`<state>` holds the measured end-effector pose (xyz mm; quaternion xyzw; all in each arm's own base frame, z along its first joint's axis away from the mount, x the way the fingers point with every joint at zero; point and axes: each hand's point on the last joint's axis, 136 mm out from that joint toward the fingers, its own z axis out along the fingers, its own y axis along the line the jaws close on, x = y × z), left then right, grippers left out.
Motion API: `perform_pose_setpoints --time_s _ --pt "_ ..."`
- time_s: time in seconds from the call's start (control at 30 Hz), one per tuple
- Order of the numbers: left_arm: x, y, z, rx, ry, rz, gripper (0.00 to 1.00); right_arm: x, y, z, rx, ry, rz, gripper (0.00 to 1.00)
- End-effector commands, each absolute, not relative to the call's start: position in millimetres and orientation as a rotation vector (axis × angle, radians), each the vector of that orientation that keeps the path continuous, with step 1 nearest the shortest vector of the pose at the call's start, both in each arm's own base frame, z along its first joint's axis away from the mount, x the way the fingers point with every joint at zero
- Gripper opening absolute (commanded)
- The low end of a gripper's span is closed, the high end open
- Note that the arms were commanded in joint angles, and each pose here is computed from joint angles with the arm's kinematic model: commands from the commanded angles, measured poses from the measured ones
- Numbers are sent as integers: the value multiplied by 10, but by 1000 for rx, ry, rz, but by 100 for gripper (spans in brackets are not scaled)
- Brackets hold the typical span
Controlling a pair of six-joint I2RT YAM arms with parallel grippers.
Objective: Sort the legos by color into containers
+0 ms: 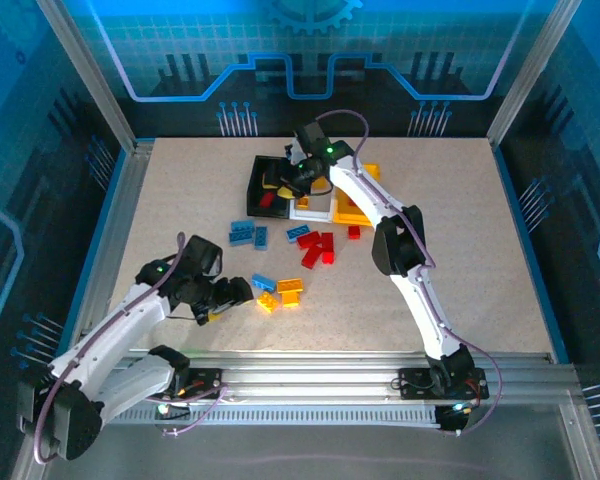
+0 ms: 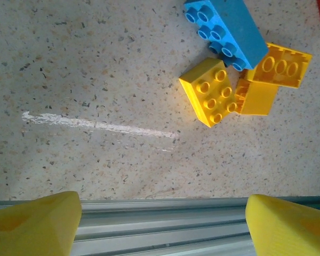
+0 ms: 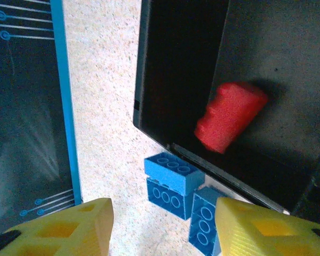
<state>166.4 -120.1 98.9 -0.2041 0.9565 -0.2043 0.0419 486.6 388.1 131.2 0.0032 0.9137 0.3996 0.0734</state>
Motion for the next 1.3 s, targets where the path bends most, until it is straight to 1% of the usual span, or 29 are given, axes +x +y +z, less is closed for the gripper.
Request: perform_pose_setpoints --time_s 0.0,0.1,0.23,0.37,0.5,0.6,0.9,1.1,1.27 --pt "1774 -1262 1043 -598 2920 -658 81 4637 3728 1780 -103 2724 1130 55" --pt "1844 -1301 1025 -587 2924 -666 81 4353 3412 1850 -162 2781 935 55" --pt "1929 -1376 975 -579 2917 -701 82 3932 2873 1743 -208 2864 646 55" --pt "2017 -1461 921 -585 2914 -738 82 3487 2347 1509 -219 2916 411 56" --pt "2105 -1541 908 -562 2926 -749 82 3252 1996 1243 -216 2935 249 57" --pt "2149 -1584 898 -544 2935 -746 82 3279 1896 1025 -233 2913 186 57" --pt "2052 -1540 938 -566 2933 -730 83 3655 1659 602 -178 2840 -51 56" --pt "1964 -1485 967 -581 2933 -716 84 3793 1539 416 -108 2861 -93 56" --pt "1949 -1468 984 -587 2931 -708 84 3870 1575 350 -118 2869 -81 56"
